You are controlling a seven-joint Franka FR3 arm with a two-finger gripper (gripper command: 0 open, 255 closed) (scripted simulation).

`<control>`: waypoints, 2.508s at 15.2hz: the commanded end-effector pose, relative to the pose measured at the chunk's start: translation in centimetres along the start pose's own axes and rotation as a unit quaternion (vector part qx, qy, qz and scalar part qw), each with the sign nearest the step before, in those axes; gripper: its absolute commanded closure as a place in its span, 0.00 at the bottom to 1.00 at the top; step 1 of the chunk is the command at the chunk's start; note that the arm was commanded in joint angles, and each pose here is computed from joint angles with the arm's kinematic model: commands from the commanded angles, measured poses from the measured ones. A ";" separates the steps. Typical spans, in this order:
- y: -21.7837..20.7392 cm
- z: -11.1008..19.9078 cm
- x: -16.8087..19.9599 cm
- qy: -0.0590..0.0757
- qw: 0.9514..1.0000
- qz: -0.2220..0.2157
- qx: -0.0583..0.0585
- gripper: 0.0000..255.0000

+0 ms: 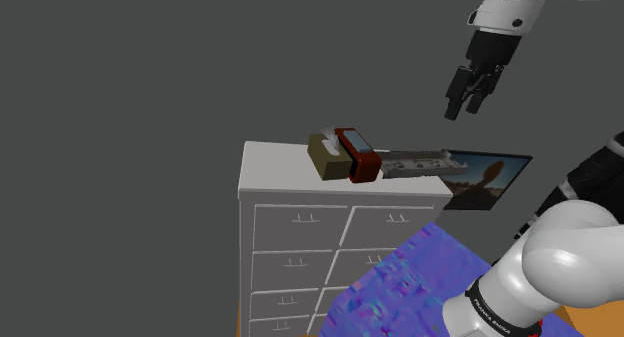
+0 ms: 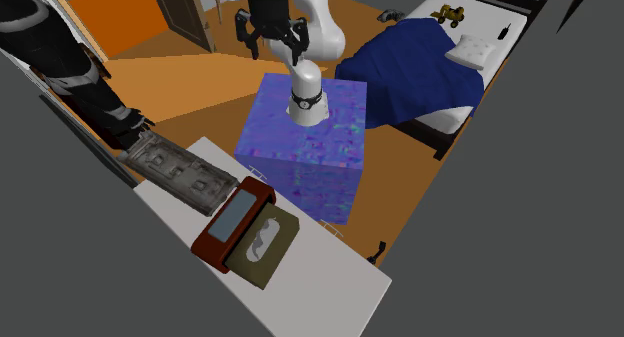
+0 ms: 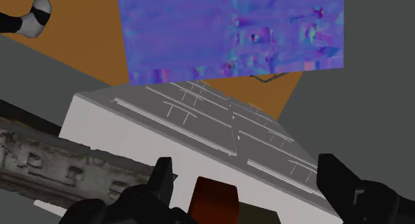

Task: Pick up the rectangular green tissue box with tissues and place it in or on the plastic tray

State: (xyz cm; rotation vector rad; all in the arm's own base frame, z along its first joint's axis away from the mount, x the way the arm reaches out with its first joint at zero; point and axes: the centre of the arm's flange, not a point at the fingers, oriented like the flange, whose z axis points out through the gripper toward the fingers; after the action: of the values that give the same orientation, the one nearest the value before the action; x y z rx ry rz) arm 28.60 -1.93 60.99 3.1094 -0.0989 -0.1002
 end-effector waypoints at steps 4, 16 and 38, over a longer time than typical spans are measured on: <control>-0.3 1.7 3.5 0.002 0.999 -0.033 -0.019 0.00; -3.2 8.4 17.2 0.010 0.982 -0.163 -0.095 0.00; -10.7 20.8 35.2 0.022 0.919 -0.342 -0.198 0.00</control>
State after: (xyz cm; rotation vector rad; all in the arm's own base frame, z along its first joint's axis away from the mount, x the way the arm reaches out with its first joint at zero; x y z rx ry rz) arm 62.92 6.14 38.17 2.5890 0.8894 -0.0543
